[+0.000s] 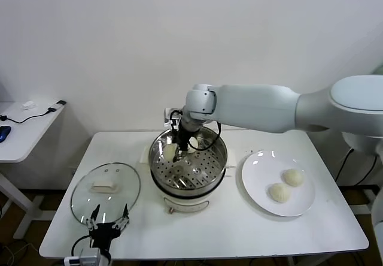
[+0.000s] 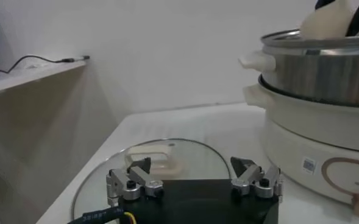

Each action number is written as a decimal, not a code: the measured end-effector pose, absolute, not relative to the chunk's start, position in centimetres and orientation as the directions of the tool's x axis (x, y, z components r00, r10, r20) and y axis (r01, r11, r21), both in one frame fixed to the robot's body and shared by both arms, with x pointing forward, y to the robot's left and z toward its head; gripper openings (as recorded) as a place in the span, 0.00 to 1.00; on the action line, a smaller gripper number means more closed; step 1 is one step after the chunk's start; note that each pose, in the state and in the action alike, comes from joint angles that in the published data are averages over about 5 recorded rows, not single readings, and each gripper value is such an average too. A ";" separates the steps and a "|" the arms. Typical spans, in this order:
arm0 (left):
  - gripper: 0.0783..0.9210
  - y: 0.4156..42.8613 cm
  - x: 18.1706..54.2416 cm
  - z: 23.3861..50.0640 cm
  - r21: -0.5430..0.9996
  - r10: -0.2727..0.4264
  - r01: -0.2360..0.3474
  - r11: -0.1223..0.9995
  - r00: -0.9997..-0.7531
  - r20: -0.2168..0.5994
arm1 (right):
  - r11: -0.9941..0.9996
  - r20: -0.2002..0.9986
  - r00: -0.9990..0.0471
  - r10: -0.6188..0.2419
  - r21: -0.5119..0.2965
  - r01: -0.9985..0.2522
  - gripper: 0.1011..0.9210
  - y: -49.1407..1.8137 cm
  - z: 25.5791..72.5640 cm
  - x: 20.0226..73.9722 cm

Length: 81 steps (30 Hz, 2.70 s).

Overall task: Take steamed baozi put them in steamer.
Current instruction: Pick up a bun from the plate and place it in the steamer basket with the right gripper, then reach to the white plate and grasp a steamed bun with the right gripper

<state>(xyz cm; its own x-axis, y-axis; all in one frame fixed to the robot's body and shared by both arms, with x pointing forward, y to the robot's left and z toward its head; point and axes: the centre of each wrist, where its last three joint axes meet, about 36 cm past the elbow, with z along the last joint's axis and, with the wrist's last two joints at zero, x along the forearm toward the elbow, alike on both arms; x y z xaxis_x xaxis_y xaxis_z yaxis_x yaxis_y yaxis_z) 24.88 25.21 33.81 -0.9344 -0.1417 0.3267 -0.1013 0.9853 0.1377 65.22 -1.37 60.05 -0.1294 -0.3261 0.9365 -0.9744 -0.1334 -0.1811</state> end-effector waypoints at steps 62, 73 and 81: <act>0.88 25.4 24.7 33.8 0.144 -0.152 -0.109 0.984 -0.930 0.334 | -0.026 0.989 -0.048 -0.138 -0.052 -0.998 0.88 -36.4 56.0 63.1; 0.88 25.3 24.6 33.5 0.145 -0.150 -0.106 0.984 -0.928 0.341 | 0.022 0.995 -0.060 -0.083 -0.058 -0.998 0.88 -37.6 50.1 61.4; 0.88 25.3 24.5 33.4 0.153 -0.151 -0.103 0.983 -0.928 0.342 | 0.049 0.995 -0.066 -0.073 -0.062 -0.997 0.88 -37.6 47.1 60.3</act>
